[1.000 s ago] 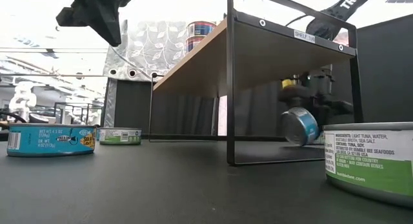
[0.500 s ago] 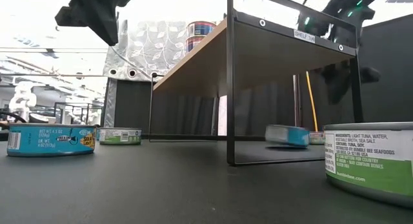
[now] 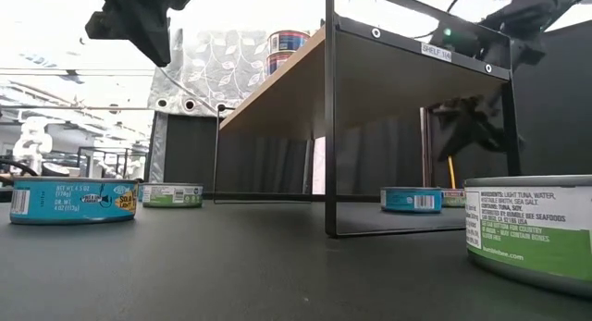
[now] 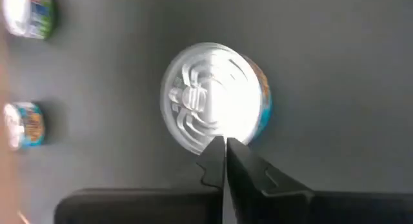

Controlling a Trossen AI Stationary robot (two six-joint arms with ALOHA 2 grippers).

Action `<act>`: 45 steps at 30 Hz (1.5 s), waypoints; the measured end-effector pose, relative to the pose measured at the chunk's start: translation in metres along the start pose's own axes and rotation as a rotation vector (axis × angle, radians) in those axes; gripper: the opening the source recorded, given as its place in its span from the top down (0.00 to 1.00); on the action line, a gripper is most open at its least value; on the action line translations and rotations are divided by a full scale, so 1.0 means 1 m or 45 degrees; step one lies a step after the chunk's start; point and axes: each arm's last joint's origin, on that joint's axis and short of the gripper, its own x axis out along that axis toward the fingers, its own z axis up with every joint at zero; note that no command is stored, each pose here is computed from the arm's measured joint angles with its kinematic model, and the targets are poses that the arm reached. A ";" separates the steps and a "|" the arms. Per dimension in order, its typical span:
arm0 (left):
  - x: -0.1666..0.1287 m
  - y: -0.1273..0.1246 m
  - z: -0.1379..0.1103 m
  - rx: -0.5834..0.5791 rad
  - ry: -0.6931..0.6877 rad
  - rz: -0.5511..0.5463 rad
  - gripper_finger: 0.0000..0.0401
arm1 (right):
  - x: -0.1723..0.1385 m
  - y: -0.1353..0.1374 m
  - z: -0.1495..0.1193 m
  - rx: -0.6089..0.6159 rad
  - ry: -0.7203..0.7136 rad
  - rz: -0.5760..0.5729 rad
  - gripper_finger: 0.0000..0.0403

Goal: Stack canned seafood by type on shelf
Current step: Put the yellow-blue tuna can on the shelf

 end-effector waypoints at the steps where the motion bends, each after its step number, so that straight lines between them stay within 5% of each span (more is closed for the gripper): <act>1: 0.000 0.000 0.000 0.000 0.007 -0.004 0.91 | 0.003 -0.002 -0.001 0.003 0.010 -0.012 0.99; 12: 0.000 -0.001 -0.002 0.001 0.058 -0.031 0.91 | 0.029 -0.004 0.003 0.000 0.026 -0.025 1.00; 30: 0.000 -0.002 -0.003 0.071 0.139 -0.077 0.91 | 0.035 -0.033 -0.001 -0.075 0.143 -0.357 1.00; 36: 0.000 -0.002 -0.003 0.079 0.139 -0.077 0.91 | 0.021 -0.043 -0.001 -0.059 0.170 -0.467 1.00; 45: 0.000 -0.002 -0.003 0.140 0.137 -0.080 0.91 | -0.041 -0.019 0.001 -0.123 0.031 -0.329 0.97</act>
